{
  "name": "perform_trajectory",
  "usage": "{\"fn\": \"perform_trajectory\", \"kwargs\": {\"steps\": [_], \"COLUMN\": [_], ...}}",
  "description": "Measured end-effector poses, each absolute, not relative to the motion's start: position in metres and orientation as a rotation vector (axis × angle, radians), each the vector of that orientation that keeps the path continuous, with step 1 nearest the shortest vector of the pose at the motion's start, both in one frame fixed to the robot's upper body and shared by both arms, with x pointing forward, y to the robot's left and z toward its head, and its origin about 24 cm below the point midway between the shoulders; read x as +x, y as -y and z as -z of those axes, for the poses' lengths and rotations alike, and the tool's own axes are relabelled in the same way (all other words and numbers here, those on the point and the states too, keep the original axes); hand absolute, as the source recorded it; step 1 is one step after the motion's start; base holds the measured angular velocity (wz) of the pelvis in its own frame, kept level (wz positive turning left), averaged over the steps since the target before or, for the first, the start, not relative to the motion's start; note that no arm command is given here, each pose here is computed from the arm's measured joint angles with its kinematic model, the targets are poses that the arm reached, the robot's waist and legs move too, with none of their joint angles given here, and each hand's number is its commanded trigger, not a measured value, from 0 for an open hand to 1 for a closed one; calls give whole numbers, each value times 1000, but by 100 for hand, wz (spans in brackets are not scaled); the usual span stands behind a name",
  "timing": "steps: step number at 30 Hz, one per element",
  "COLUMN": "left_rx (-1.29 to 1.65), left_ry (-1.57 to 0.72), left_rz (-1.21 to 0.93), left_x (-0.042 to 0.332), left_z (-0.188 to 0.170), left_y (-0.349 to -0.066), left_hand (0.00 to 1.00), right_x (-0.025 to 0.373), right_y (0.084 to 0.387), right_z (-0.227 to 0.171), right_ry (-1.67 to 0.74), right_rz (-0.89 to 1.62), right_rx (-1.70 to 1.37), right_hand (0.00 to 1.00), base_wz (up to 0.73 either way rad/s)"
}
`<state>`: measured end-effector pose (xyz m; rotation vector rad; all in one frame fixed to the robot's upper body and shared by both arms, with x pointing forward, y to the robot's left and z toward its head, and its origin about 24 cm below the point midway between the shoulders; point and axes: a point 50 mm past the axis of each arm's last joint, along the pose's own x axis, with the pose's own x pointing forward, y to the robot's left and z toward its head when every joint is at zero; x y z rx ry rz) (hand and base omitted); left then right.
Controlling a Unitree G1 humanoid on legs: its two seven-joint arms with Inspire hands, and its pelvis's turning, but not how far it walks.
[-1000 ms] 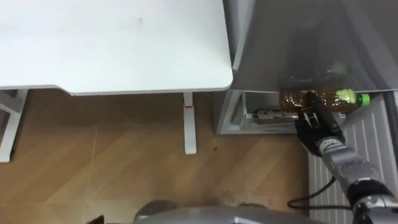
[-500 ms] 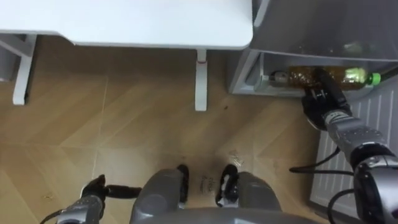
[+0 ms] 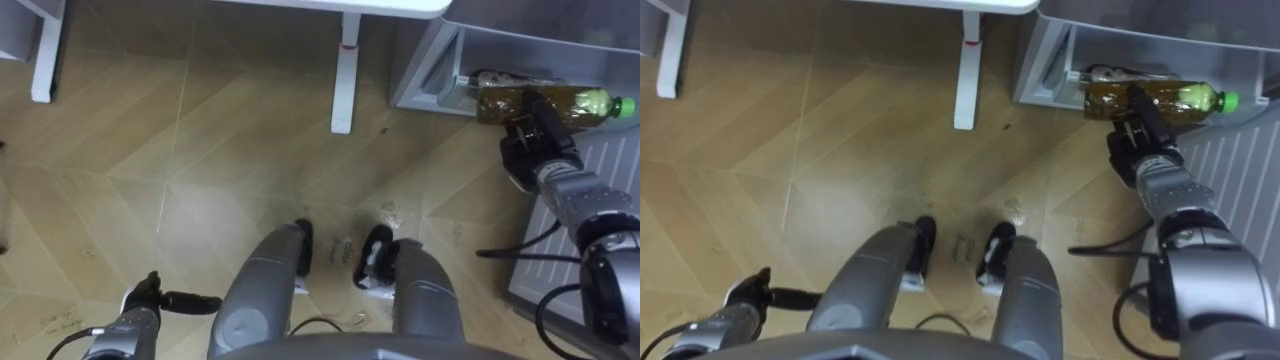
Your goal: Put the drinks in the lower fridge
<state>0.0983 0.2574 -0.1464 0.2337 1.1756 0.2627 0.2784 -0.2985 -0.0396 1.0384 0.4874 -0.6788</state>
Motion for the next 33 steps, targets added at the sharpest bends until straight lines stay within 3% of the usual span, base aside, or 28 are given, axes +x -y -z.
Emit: {"fn": "perform_trajectory", "kwargs": {"steps": [12,20,21,22,23,33], "left_rx": [210,202,201,201,201,173], "left_ry": [-1176,-1165,-1161,-1157,-1155,-1144], "left_rz": [-269,-261,-261,-261,-261,-279], "left_x": [91,90,90,91,91,91], "left_z": [147,147,147,147,147,146], "left_y": [-256,-254,-254,-254,-254,-255], "left_hand": [0,0,0,0,0,0], "right_x": [312,316,316,316,316,318], "right_y": [328,330,331,331,331,330], "right_z": [-19,-28,-29,-29,-29,-31], "right_ry": [-346,-325,-324,-324,-324,-315], "right_rz": [697,693,694,694,694,682], "right_rx": [981,952,950,950,951,951], "right_hand": [100,100,60,38,0,0], "base_wz": [1,-1,0,0,0,0]}}
